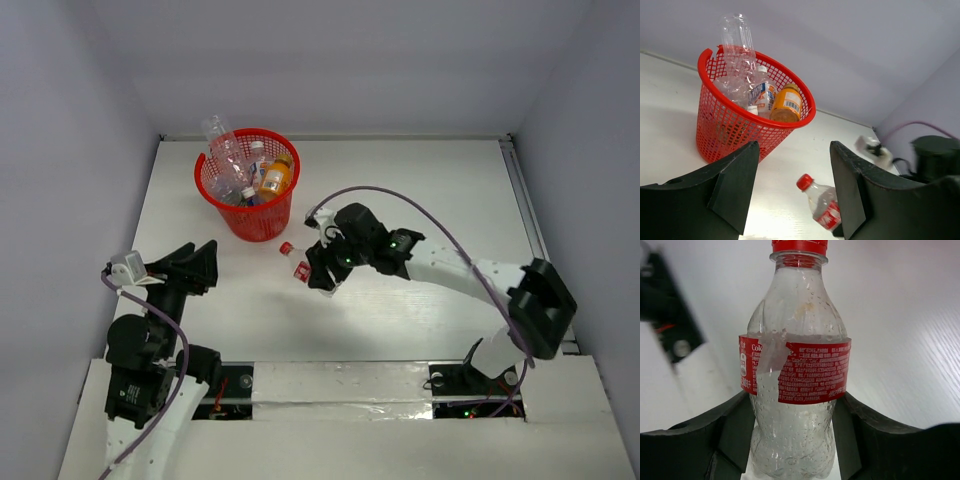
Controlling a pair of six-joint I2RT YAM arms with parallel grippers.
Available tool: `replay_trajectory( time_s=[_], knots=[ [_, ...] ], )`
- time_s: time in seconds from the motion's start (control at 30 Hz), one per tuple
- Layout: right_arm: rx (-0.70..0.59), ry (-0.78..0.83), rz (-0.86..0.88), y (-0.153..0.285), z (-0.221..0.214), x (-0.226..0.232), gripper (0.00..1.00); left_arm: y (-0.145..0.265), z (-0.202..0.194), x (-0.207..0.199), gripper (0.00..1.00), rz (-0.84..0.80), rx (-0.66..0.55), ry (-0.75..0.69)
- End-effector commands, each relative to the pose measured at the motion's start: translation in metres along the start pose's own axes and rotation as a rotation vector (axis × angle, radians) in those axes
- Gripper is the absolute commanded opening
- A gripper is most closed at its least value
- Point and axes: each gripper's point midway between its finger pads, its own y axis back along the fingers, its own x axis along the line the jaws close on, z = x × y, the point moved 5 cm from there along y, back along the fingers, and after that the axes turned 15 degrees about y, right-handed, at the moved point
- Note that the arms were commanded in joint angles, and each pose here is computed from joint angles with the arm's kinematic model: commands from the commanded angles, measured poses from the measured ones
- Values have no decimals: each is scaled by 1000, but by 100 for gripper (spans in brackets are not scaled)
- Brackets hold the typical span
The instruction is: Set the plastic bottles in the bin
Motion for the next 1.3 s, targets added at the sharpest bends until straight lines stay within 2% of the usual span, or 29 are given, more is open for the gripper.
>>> replay_trajectory(
  time_s=[0.0, 0.07, 0.1, 0.2, 0.23, 0.27, 0.33, 0.37, 0.47, 0.53, 0.57, 0.6, 0.7, 0.87, 0.97, 1.1, 1.27],
  knots=[
    [-200, 87, 88, 35, 55, 28, 48, 2, 9, -3, 55, -12, -50, 6],
    [-299, 108, 63, 50, 90, 28, 48, 3, 10, -3, 55, -6, -54, 7],
    [-387, 120, 43, 65, 125, 28, 48, 3, 10, -2, 55, 0, -55, 7],
    [-494, 104, 0, 63, 176, 20, 48, 4, 10, -2, 56, 0, -62, 11],
    [-573, 118, -14, 76, 207, 19, 48, 4, 11, -2, 56, -1, -65, 10],
    [-603, 114, -27, 62, 221, 12, 48, 4, 11, -2, 56, 0, -66, 10],
    [-712, 96, -117, 68, 257, 0, 49, 6, 11, -1, 56, -1, -71, 12],
    [-716, 82, -148, 48, 263, -11, 49, 6, 12, -2, 56, -2, -72, 13],
    [-796, 56, -248, 29, 299, -33, 50, 6, 12, -2, 56, -5, -71, 13],
    [-815, 54, -275, 17, 311, -41, 50, 6, 12, -2, 56, -5, -73, 13],
    [-864, 53, -282, 25, 328, -41, 50, 7, 12, -2, 56, -8, -77, 14],
    [-838, 37, -285, 0, 323, -49, 51, 7, 12, -2, 56, -8, -77, 14],
    [-877, -3, -316, -15, 329, -59, 52, 8, 13, -3, 56, -10, -83, 15],
    [-830, -59, -364, -52, 306, -75, 53, 8, 13, -2, 56, -8, -83, 15],
    [-816, -75, -363, -58, 291, -75, 59, 8, 14, -3, 56, -13, -85, 15],
    [-799, -83, -377, -61, 281, -77, 78, 8, 13, -2, 56, -7, -80, 14],
    [-798, -86, -381, -56, 277, -76, 87, 7, 13, -2, 56, 0, -81, 15]
  ],
)
